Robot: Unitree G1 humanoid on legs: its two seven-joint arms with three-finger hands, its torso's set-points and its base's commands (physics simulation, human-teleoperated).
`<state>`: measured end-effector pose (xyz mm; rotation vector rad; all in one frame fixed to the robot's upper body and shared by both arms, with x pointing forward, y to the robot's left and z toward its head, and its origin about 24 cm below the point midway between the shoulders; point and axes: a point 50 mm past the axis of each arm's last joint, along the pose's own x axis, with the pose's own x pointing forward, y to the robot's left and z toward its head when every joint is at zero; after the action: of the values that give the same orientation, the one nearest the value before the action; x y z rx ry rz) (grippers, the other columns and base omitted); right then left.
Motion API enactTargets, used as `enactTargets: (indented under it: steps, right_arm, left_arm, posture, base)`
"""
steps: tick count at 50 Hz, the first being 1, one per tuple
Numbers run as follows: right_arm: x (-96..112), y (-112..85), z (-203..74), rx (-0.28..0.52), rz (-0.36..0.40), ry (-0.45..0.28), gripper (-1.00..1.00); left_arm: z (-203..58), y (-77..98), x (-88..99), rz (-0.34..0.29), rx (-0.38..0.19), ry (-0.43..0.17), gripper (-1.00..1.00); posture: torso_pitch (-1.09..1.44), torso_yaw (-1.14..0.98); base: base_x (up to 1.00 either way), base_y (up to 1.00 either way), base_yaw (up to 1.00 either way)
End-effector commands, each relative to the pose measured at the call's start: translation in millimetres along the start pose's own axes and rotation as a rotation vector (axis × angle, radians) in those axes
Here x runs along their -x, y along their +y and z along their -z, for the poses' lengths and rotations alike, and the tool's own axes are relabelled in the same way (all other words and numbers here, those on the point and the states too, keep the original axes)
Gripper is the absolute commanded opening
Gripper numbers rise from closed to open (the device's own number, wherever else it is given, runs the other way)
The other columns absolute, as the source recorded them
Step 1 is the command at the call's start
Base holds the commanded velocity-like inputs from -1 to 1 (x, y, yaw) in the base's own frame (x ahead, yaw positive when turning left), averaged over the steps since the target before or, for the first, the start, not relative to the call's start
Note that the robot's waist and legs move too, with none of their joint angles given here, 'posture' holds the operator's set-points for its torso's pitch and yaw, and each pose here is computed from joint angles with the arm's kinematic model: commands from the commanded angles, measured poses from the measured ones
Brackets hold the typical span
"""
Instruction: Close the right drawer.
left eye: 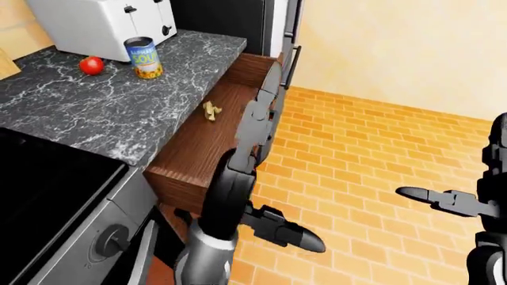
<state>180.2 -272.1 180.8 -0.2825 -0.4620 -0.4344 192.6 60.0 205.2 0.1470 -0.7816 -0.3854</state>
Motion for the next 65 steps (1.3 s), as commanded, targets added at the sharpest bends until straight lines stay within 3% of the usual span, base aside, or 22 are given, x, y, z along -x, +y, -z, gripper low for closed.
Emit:
enactTargets:
  steps: [1,13,26,30,37,44,58,65]
  right_arm:
    - [-1.6,-1.8,-13.3,0.013,0.008,-0.078,1.00]
    - [-1.8,0.0,-12.1,0.014,0.002,-0.076,1.00]
    - [-1.8,-0.7,-13.1,0.013,0.003,-0.079,1.00]
    - [-1.9,-0.6,-12.6,0.013,0.002,-0.077,1.00]
    - [-1.6,-1.4,-11.7,0.013,0.004,-0.078,1.00]
    - [-1.5,-1.1,-12.5,0.013,0.003,-0.078,1.00]
    - [-1.9,-2.7,-12.7,0.013,0.007,-0.079,1.00]
    - [-2.0,-2.5,-12.7,0.013,0.006,-0.080,1.00]
  left_arm:
    - [-3.5,-6.7,1.4,0.014,0.009,-0.044,1.00]
    - [39.5,-52.4,17.7,0.130,0.069,0.085,1.00]
    - [87.1,-56.4,9.7,0.133,0.059,0.173,1.00]
    - [110.3,-60.4,12.8,0.128,0.082,0.232,1.00]
    - [136.3,-58.0,17.6,0.058,0.096,0.347,1.00]
    - [175.6,-54.2,29.1,-0.055,0.111,0.546,1.00]
    - [189.1,-44.9,34.7,-0.200,0.046,0.621,1.00]
    - [192.0,-41.0,35.0,-0.239,0.046,0.634,1.00]
  posture:
    - [0.00,0.00]
    - [0.00,0.00]
    - [0.00,0.00]
    - [0.00,0.00]
    - [0.00,0.00]
    - [0.00,0.00]
    - [0.00,0.00]
    - [0.00,0.00]
  base:
    - [0.00,0.00,0.00]
    - [0.00,0.00,0.00]
    - [0.00,0.00,0.00]
    - [0.00,0.00,0.00]
    - [0.00,0.00,0.00]
    - [0.00,0.00,0.00]
    - [0.00,0.00,0.00]
    - [0.00,0.00,0.00]
